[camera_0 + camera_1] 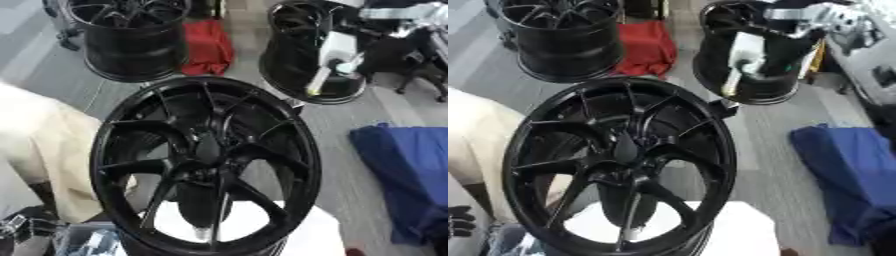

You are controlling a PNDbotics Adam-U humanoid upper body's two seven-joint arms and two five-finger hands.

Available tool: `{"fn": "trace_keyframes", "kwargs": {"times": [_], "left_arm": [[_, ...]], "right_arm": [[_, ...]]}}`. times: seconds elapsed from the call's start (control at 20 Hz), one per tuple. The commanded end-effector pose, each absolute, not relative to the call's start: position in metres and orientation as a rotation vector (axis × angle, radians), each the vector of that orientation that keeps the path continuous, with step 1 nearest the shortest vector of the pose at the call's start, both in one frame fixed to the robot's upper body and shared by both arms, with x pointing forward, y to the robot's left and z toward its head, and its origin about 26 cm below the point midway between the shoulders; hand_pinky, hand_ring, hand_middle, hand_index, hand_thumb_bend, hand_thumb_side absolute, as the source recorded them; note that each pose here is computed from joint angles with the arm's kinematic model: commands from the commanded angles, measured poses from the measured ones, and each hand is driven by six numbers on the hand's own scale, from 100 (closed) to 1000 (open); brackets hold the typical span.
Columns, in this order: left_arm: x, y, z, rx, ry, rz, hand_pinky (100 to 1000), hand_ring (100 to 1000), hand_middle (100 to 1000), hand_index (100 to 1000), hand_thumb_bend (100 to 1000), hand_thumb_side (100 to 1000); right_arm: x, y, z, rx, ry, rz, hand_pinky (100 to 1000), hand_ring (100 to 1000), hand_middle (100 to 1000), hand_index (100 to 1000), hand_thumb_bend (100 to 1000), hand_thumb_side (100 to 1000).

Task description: Pull the pin out of the wheel hub.

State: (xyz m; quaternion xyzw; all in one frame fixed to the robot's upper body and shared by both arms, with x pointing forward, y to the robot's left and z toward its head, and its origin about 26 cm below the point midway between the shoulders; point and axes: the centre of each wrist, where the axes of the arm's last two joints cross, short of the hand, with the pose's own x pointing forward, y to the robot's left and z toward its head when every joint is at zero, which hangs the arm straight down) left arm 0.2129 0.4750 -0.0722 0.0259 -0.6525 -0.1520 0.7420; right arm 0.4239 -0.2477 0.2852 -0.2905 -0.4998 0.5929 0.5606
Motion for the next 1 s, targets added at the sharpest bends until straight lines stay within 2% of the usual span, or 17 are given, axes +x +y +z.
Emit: {"fn": "trace_keyframes", "kwargs": {"times": [0.05, 0.15, 0.3, 0.35, 0.45, 0.65, 0.7, 1.0], "left_arm": [[0.210, 0.491, -0.061, 0.038, -1.525, -0.557, 712, 693, 656, 823, 100, 882], [0.208, 0.492, -0.063, 0.042, -1.530, -0.549, 712, 693, 656, 823, 100, 881], [0.209, 0.493, -0.062, 0.045, -1.536, -0.552, 712, 693, 656, 823, 100, 880], [0.211, 0.493, -0.061, 0.044, -1.538, -0.554, 712, 693, 656, 823, 100, 880], [0.213, 0.492, -0.060, 0.042, -1.538, -0.561, 712, 693, 656, 823, 100, 880], [0.216, 0.489, -0.060, 0.032, -1.530, -0.577, 712, 693, 656, 823, 100, 881], [0.217, 0.488, -0.060, 0.029, -1.529, -0.580, 712, 693, 656, 823, 100, 882], [0.224, 0.480, -0.059, 0.006, -1.517, -0.613, 711, 693, 655, 823, 100, 882]], "right_arm": [[0.425, -0.310, 0.294, -0.834, -1.080, 1.182, 738, 658, 503, 607, 226, 245], [0.427, -0.334, 0.274, -0.849, -1.014, 1.076, 744, 681, 543, 653, 270, 272], [0.430, -0.356, 0.234, -0.812, -0.933, 0.939, 809, 804, 768, 890, 379, 402], [0.430, -0.362, 0.219, -0.789, -0.906, 0.893, 827, 842, 837, 934, 399, 434], [0.428, -0.377, 0.190, -0.760, -0.844, 0.804, 836, 875, 904, 963, 425, 478], [0.413, -0.401, 0.151, -0.781, -0.745, 0.657, 824, 877, 925, 963, 446, 536], [0.408, -0.403, 0.147, -0.797, -0.739, 0.626, 819, 872, 919, 958, 412, 509], [0.378, -0.406, 0.121, -0.878, -0.787, 0.514, 783, 813, 838, 921, 360, 475]]}}
